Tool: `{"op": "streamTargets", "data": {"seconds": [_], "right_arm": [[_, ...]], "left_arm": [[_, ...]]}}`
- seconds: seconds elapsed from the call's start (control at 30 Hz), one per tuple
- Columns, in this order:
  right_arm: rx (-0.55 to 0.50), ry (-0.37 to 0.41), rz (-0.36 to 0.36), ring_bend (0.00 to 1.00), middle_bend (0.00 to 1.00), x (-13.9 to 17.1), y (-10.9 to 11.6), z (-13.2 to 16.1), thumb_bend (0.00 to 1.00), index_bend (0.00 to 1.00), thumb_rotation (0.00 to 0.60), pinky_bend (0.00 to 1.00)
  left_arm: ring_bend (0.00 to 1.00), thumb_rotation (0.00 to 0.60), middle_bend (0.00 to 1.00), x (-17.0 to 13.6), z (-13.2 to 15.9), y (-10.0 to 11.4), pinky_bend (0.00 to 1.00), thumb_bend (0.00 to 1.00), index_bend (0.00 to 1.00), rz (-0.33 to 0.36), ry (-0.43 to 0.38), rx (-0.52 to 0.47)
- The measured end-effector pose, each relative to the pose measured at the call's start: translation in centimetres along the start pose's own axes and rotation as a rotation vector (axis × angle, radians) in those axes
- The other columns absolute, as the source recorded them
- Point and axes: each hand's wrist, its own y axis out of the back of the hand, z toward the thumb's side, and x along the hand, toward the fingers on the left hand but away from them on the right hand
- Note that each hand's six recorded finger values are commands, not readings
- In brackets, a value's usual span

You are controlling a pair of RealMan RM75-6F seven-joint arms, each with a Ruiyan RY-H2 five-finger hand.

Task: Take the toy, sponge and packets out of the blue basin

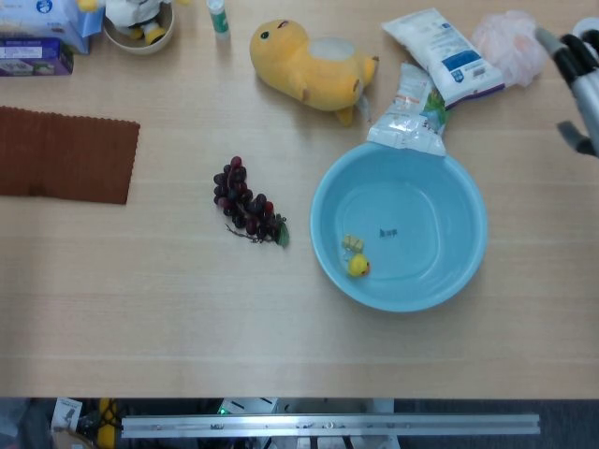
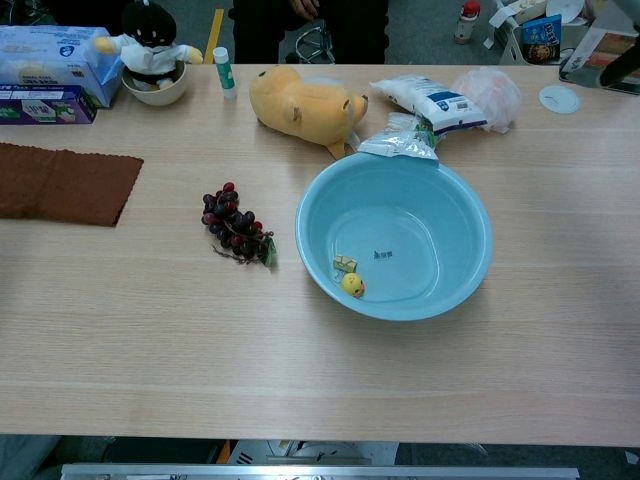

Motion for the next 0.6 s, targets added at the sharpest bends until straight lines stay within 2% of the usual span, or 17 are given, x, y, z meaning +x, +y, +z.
{"op": "streamTargets", "data": {"seconds": [0.27,0.6], "right_arm": [[-0.022,-0.12,-0.036,0.25,0.31,6.1,-0.1,-4.4,0.18,0.22,0.6,0.39],[-0.057,-0.27,-0.029,0.25,0.31,13.5,-1.0,-8.4,0.18,0.23,0.6,0.39]], "left_arm": [[0.22,0.6,0.21,0.1,0.3,0.7,0.25,0.33,0.25,0.048,-0.002,-0.007],[0.22,0.6,0.21,0.0,1.2,0.2,0.25,0.33,0.25,0.009,-0.039,-0.002]]}}
